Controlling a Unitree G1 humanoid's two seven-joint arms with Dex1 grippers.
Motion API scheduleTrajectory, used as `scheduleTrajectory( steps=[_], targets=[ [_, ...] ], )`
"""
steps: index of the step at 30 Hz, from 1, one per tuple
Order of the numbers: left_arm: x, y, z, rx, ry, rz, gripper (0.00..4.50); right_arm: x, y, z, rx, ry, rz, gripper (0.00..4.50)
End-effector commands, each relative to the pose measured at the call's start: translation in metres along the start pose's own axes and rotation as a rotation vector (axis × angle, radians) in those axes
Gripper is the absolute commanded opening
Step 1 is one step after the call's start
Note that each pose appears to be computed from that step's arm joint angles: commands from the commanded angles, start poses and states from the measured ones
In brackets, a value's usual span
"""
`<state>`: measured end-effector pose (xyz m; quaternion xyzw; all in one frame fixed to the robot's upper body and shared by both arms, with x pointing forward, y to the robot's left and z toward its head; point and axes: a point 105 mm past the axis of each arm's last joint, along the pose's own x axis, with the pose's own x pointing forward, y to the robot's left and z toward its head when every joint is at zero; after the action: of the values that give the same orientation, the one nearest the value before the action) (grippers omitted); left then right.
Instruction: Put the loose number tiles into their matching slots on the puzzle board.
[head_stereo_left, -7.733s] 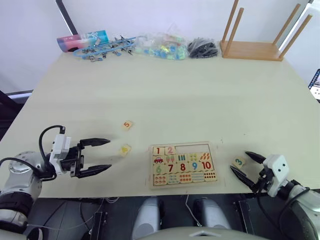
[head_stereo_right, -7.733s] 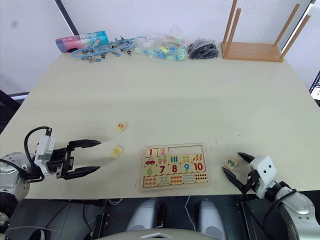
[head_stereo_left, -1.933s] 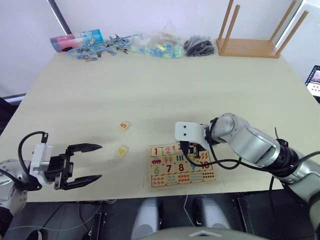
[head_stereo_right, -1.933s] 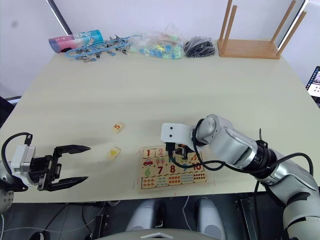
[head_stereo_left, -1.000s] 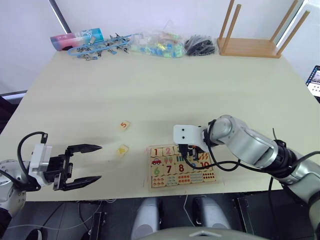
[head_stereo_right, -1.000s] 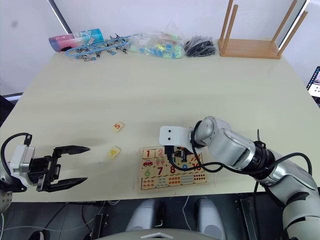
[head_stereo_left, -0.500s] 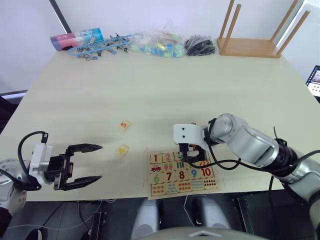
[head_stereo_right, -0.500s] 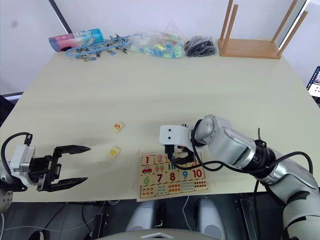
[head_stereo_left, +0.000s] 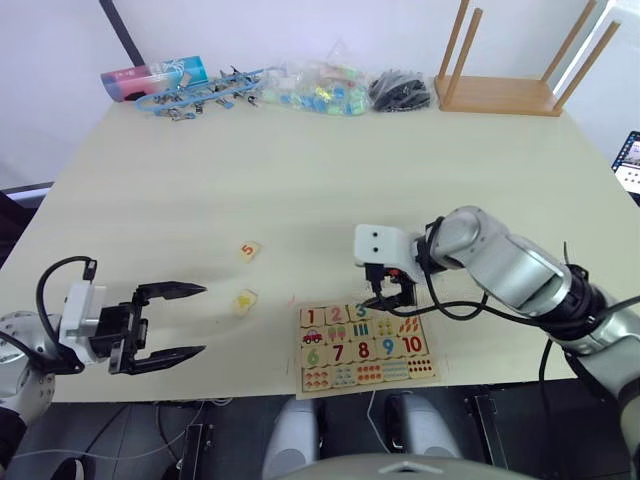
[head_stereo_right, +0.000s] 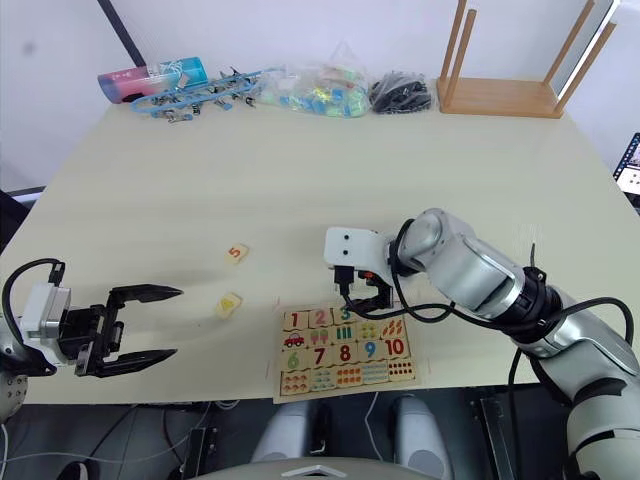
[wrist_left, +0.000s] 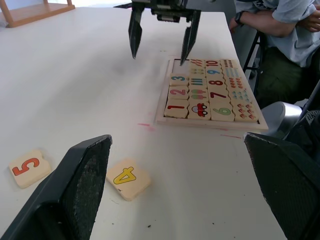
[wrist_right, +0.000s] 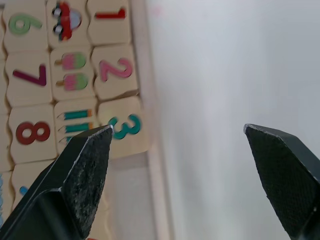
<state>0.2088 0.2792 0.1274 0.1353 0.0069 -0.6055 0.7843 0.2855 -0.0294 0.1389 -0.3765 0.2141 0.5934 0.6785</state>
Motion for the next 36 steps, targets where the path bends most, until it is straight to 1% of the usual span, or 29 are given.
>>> scheduleTrajectory(
  steps=[1, 2, 3, 4, 8, 9, 12, 19, 36],
  targets=[
    [0.000, -0.001, 0.004, 0.010, 0.001, -0.034, 4.50, -0.008, -0.005, 0.009, -0.004, -0.097, -0.020, 3.64],
    [0.000, -0.001, 0.004, 0.010, 0.002, -0.034, 4.50, -0.008, -0.005, 0.009, -0.004, -0.106, -0.019, 3.19],
    [0.000, -0.001, 0.004, 0.010, 0.001, -0.033, 4.50, -0.008, -0.005, 0.010, -0.007, -0.117, -0.022, 2.58],
    [0.000, -0.001, 0.004, 0.010, 0.001, -0.034, 4.50, -0.007, -0.005, 0.010, -0.012, -0.126, -0.022, 2.26],
    [0.001, -0.001, 0.004, 0.012, -0.001, -0.036, 4.50, -0.002, -0.002, 0.007, -0.043, -0.145, -0.012, 0.32],
    [0.001, -0.001, 0.004, 0.012, -0.001, -0.037, 4.50, 0.000, 0.001, 0.005, -0.061, -0.142, -0.004, 0.06],
    [0.001, -0.001, 0.005, 0.012, -0.001, -0.038, 4.50, 0.005, 0.006, -0.001, -0.104, -0.129, 0.016, 0.06],
    [0.001, -0.001, 0.005, 0.012, -0.002, -0.040, 4.50, 0.012, 0.011, -0.006, -0.132, -0.121, 0.030, 0.06],
    [0.001, -0.002, 0.004, 0.011, 0.003, -0.041, 4.50, 0.020, 0.016, -0.022, -0.149, -0.063, 0.051, 0.06]
  ],
)
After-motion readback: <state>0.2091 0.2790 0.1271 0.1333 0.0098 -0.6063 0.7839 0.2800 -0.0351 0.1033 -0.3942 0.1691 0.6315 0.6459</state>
